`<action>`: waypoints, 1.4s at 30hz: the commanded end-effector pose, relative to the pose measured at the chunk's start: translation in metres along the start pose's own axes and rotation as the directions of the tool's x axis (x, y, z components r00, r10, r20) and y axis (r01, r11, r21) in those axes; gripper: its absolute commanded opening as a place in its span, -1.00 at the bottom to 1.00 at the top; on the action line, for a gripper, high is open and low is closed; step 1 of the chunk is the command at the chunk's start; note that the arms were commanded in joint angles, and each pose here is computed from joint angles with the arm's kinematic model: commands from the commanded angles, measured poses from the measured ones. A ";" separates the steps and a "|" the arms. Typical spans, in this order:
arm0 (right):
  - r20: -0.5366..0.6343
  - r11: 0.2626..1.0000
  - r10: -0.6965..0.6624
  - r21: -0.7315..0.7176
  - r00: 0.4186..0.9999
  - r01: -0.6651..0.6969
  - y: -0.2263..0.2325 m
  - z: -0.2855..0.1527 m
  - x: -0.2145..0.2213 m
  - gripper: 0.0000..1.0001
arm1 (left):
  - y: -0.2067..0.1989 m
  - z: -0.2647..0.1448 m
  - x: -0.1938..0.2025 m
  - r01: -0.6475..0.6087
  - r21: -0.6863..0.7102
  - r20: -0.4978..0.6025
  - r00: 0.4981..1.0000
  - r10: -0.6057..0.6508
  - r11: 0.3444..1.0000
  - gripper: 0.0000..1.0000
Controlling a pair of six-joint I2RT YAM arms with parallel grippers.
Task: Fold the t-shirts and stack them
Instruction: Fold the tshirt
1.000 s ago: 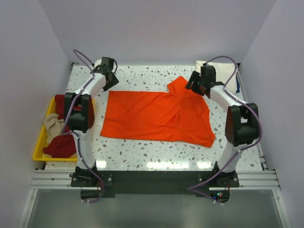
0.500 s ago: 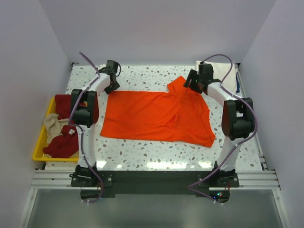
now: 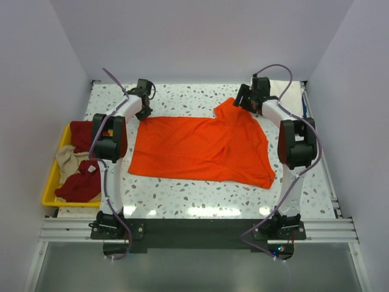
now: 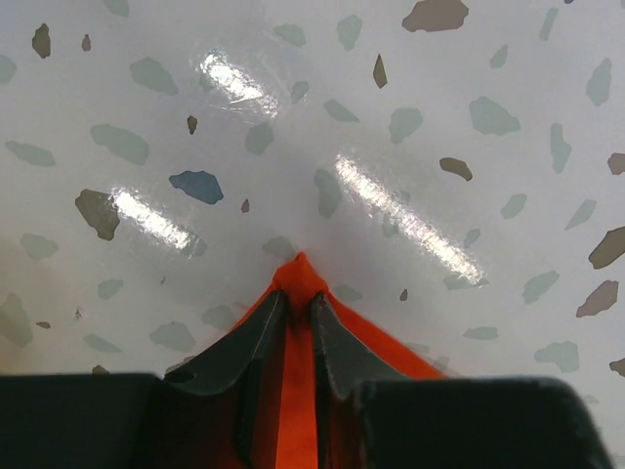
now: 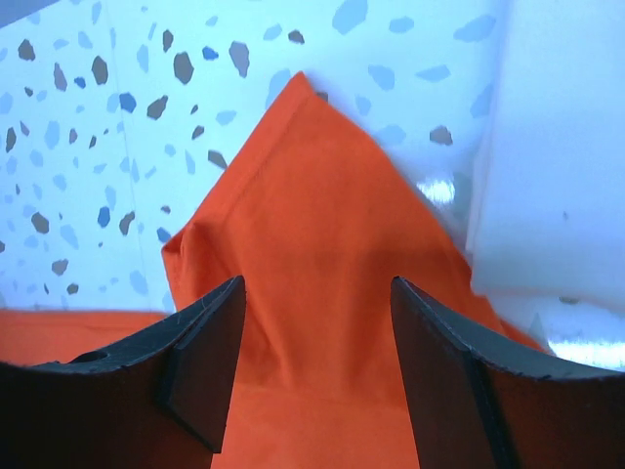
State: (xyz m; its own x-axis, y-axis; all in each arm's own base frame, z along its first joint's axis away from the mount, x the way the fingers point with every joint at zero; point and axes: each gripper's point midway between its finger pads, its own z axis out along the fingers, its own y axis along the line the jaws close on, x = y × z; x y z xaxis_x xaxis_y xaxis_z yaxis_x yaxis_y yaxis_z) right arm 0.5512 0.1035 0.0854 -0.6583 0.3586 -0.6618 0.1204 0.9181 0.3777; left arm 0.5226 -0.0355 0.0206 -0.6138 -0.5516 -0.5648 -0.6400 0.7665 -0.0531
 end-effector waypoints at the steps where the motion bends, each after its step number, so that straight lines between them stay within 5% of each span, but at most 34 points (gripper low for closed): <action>1: 0.076 0.998 -0.056 -0.030 0.995 0.059 0.009 0.014 -0.032 0.29 | 0.004 0.003 0.011 0.001 -0.002 -0.009 1.000 -0.001 1.000 -0.60; 13: 0.059 0.989 -0.115 0.103 0.992 0.109 -0.013 0.069 -0.049 0.28 | 0.005 -0.003 0.010 -0.017 0.016 -0.007 1.000 0.017 1.000 -0.75; 26: 0.003 0.978 -0.192 0.078 0.981 0.191 0.004 0.099 -0.025 0.15 | 0.000 -0.004 0.009 -0.017 0.043 -0.011 1.000 0.018 0.999 -0.76; 32: -0.009 0.977 -0.190 0.097 0.982 0.190 0.007 0.096 -0.018 -0.14 | 0.001 -0.004 0.009 -0.022 0.040 -0.010 1.000 0.023 0.999 -0.76; 42: 0.065 0.981 -0.168 0.111 0.984 0.161 0.011 0.081 -0.038 -0.89 | -0.003 -0.010 0.001 -0.017 0.060 0.010 1.000 0.017 0.998 -0.88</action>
State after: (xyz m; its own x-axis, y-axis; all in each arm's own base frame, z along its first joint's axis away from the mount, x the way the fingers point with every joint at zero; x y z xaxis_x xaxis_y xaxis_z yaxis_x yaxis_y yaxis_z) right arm 0.6365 0.1201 0.0301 -0.6617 0.1950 -0.7240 0.0774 0.9782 0.1927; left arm 0.5217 -0.0361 0.0213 -0.6092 -0.5401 -0.5806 -0.6216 0.7799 -0.0733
